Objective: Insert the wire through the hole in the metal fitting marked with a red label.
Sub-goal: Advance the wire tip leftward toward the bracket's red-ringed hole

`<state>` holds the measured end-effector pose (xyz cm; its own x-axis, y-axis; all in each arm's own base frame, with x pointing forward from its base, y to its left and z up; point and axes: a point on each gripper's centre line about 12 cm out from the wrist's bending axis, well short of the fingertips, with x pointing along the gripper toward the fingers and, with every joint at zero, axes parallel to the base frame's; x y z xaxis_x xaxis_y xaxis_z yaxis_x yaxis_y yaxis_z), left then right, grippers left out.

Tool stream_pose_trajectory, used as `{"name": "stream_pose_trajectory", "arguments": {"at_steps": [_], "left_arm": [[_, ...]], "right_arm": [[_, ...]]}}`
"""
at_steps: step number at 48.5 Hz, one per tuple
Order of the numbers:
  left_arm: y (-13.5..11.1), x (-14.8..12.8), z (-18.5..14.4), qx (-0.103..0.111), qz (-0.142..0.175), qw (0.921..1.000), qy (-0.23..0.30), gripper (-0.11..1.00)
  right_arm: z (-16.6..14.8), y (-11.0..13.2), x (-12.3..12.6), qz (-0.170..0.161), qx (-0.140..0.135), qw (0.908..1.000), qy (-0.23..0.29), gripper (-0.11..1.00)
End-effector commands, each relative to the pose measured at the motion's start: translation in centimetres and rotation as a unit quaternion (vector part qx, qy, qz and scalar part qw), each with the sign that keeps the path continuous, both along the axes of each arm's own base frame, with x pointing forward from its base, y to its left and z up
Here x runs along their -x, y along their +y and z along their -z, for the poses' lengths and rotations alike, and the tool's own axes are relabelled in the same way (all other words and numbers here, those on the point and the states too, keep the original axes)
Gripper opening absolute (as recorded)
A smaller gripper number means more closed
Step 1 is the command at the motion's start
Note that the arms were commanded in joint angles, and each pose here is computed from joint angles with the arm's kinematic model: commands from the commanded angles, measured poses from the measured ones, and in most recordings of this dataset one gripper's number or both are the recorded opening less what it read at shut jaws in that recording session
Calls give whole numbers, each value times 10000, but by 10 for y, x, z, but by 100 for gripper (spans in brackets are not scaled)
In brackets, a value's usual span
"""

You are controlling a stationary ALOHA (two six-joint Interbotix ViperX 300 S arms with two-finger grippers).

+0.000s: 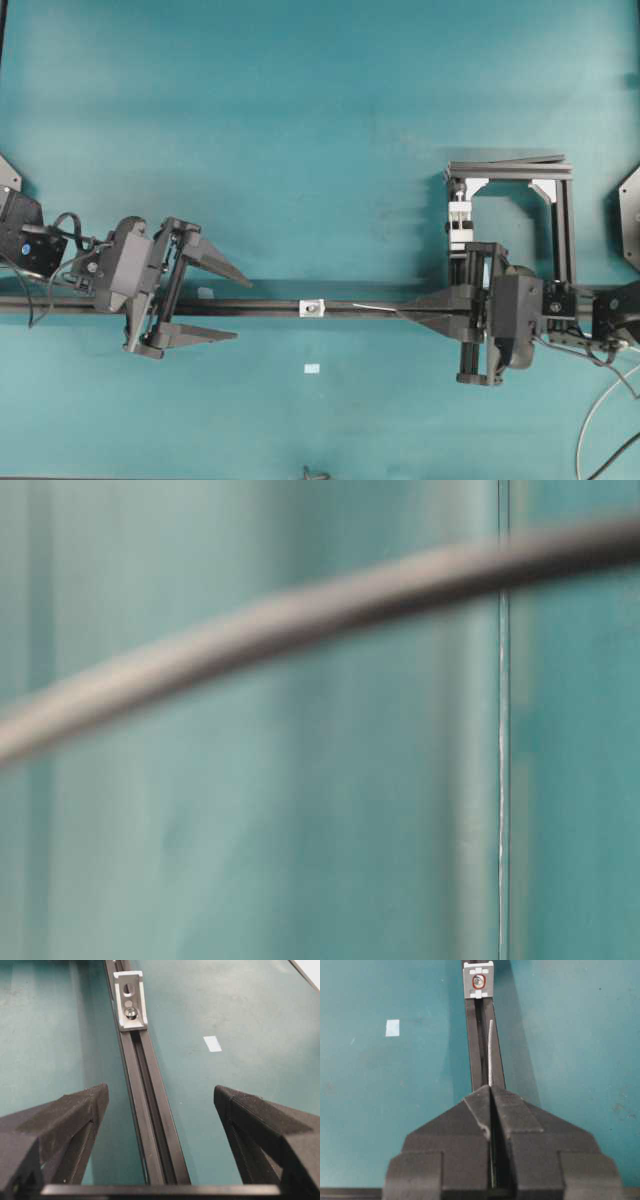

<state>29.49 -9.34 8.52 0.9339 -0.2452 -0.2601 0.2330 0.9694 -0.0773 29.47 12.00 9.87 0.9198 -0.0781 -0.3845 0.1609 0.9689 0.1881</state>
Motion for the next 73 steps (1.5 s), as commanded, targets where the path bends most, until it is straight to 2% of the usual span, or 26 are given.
{"name": "stream_pose_trajectory", "arguments": {"at_steps": [1, 49, 73], "left_arm": [[-2, -3, -8, 62, 20, 9998, -174, 61], [-3, -4, -14, 51, 44, 9996, -264, 61], [1, -5, -14, 38, -14, 9996, -275, 61]], "right_arm": [[-4, 3, -2, -19, -43, 10000, -86, -1], [-1, -1, -21, 136, 87, 9997, -206, -1], [-3, 1, -28, 58, 170, 9992, -356, -1]]}}
